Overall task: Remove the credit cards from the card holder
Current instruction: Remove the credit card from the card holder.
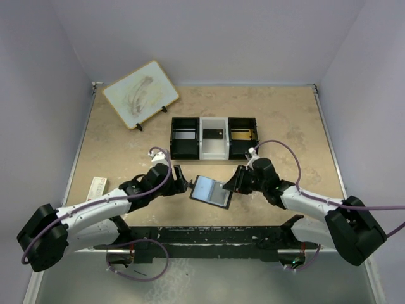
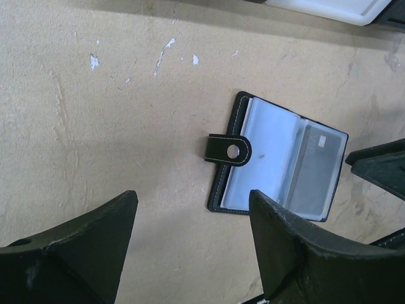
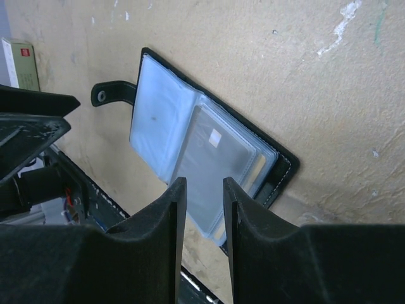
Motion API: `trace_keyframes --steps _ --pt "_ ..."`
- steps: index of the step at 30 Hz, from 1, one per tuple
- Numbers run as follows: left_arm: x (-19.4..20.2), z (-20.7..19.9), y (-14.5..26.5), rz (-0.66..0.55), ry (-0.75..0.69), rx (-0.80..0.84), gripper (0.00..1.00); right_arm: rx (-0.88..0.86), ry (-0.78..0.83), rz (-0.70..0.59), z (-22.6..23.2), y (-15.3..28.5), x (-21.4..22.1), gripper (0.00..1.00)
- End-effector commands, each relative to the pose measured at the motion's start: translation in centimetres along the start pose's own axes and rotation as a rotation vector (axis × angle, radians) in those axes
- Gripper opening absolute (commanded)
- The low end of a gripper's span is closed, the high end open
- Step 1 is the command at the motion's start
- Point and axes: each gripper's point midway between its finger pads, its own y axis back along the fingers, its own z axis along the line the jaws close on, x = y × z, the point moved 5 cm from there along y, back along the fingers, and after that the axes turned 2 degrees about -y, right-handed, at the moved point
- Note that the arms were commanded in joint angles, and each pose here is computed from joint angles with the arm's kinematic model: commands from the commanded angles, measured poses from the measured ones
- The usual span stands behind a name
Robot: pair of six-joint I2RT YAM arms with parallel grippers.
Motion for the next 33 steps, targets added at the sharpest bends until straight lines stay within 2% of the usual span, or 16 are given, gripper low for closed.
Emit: trace_keyframes --steps 1,6,16,24,31,33 --pt "-0.7 -1.4 -0.9 -0.045 0.028 0.044 0.68 -0.046 -0.013 -0.017 0.7 -0.1 -0.3 0.32" --pt "0.1 -2.1 -1.5 -0.018 0.006 0.058 0.63 0.012 -0.044 -0.007 -0.3 -0.4 0.1 0.31" --pt "1.5 -2.5 -2.7 0.038 -0.082 0.012 0.60 0.025 -0.088 0.020 -1.6 -0.8 1.4 0.29" --pt "2.8 -3.0 -3.9 0.069 -0.147 -0.039 0.41 -0.001 -0.170 0.033 -1.6 -0.9 2.0 0.28" --pt "3.3 -2.7 -4.1 0.070 -0.169 -0.089 0.21 0.041 -0.296 -0.040 -2.1 -0.6 1.7 0.29" --pt "3.3 -2.7 -4.0 0.071 -0.169 -0.094 0.17 0.039 -0.322 -0.067 -2.4 -0.4 1.7 0.30"
